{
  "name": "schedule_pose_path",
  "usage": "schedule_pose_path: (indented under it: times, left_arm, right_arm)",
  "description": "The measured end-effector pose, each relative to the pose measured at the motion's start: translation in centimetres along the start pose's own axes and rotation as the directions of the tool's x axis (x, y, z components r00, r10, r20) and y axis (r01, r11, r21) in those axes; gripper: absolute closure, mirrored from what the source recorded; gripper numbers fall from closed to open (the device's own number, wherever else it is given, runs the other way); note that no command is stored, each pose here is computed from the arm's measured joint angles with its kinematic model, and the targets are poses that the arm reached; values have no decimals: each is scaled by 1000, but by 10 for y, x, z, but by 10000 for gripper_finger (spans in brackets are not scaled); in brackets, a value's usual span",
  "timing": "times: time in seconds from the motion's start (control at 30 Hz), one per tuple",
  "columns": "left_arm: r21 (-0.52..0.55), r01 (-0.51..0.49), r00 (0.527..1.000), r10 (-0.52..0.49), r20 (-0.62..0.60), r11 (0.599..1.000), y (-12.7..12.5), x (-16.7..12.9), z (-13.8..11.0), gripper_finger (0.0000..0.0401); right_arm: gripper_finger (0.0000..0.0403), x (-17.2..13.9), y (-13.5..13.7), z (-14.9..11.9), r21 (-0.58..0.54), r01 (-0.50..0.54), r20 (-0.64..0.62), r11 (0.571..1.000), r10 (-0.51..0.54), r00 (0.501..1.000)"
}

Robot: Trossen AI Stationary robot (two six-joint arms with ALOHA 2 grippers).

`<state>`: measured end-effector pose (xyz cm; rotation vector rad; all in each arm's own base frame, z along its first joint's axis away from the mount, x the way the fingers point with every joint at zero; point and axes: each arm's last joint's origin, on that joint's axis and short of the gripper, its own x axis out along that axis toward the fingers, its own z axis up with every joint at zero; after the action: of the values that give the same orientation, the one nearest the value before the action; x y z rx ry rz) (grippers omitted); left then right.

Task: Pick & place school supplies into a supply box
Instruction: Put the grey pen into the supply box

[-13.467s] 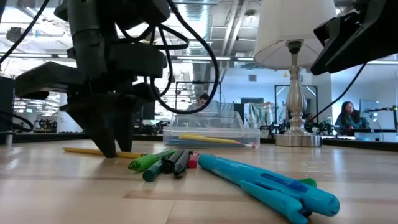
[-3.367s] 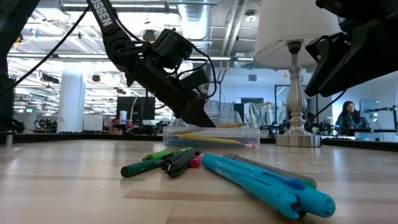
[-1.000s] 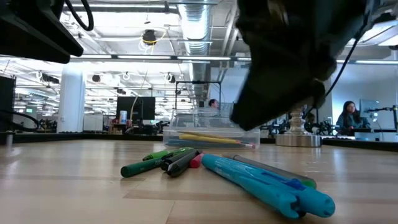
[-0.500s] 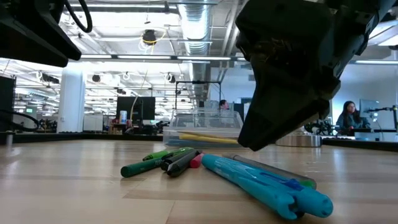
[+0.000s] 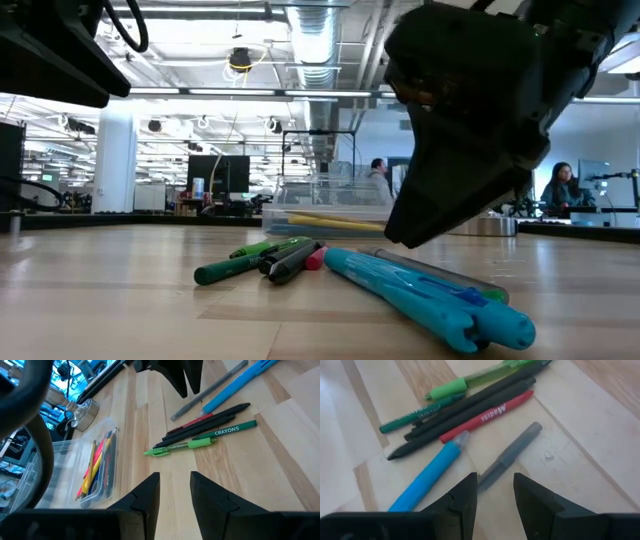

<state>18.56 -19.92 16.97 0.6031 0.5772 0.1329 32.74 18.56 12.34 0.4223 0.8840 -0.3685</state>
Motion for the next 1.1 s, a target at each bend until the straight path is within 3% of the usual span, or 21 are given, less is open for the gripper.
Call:
schedule_pose_path:
  times: [0.27, 0.53, 0.73, 1.1]
  left_arm:
    - [0, 0, 1000, 0, 0, 1000, 0, 0, 0, 299]
    - [1, -1, 1000, 1, -1, 1000, 0, 0, 0, 299]
    - [2, -1, 1000, 1, -1, 1000, 0, 0, 0, 299]
    - [1, -1, 1000, 1, -1, 1000, 0, 0, 0, 299]
  right_arm:
    - [282, 6, 5, -3, -6, -20, 28, 1000, 20, 999]
    - [282, 21, 3, -7, -1, -33, -24, 999, 33, 999]
    - [288, 15, -4, -12, -32, 33, -101, 999, -36, 994]
    - [345, 9, -12, -23, -98, 116, -184, 988, -133, 974]
